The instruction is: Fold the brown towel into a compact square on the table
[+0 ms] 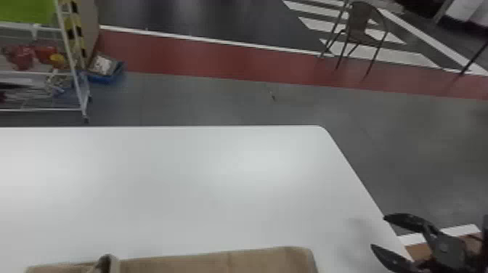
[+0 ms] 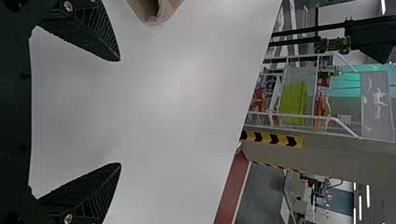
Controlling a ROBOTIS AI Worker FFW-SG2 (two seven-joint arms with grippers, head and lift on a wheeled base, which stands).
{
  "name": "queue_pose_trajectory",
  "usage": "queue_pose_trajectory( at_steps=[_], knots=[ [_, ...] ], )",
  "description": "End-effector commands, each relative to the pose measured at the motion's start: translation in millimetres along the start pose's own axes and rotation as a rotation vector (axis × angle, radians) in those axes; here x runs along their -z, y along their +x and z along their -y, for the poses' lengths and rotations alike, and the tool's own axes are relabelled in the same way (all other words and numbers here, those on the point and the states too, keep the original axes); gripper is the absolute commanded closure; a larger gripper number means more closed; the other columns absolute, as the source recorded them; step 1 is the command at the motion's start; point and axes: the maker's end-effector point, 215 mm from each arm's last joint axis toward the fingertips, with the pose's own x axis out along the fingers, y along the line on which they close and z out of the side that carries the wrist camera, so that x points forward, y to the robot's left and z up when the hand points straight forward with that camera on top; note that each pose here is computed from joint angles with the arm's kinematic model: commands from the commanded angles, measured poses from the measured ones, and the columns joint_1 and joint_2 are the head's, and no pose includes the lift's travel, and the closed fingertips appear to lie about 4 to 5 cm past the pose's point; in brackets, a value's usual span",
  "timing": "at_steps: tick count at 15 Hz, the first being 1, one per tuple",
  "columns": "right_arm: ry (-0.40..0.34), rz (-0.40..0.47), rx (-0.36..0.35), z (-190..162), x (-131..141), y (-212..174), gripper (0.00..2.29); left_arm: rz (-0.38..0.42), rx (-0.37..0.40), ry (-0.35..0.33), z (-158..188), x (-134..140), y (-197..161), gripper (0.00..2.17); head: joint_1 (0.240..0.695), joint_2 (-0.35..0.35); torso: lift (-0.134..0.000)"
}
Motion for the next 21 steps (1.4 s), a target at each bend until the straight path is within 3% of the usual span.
queue_pose_trajectory(
  at_steps=[1, 5, 9, 10, 11, 12, 15, 21],
  knots=[
    [-0.004, 0.007, -0.007, -1.8, -0.4, 1.2, 0.08, -0.003, 0.036, 0.030, 20.9, -2.4, 23.9, 1.83, 0.695, -0.350, -0.122],
    [0.000, 0.012, -0.012, -3.7, 1.2, 2.3, 0.08, 0.016, 0.026, 0.084, 31.7, -23.0, 48.0, 1.83, 0.695, -0.350, -0.122],
    [-0.007, 0.013, -0.009, -2.1, 1.1, 0.6, 0.08, -0.022, 0.077, 0.069, 47.4, -8.1, 73.5, 1.80, 0.695, -0.350, -0.122],
    [-0.004, 0.011, -0.011, -2.3, 2.6, 0.8, 0.08, -0.027, 0.105, 0.065, 53.6, -5.5, 75.5, 1.38, 0.695, -0.350, -0.122],
    [-0.002, 0.009, -0.012, -1.6, 3.9, 0.3, 0.08, -0.032, 0.122, 0.058, 59.5, -1.8, 78.7, 0.59, 0.695, -0.350, -0.122],
    [-0.001, 0.009, -0.012, -0.6, 4.7, 0.5, 0.08, -0.043, 0.140, 0.054, 67.1, 3.2, 84.4, 0.00, 0.695, -0.350, -0.122],
    [-0.009, 0.013, -0.017, -2.0, 2.5, 3.6, 0.08, -0.032, 0.171, 0.092, 77.6, 1.4, 97.7, 0.03, 0.695, -0.350, -0.122],
    [0.011, 0.033, -0.018, -4.1, -3.1, 5.0, 0.08, -0.015, 0.185, 0.094, 80.2, -2.8, 98.5, 0.03, 0.695, -0.350, -0.122]
  ],
)
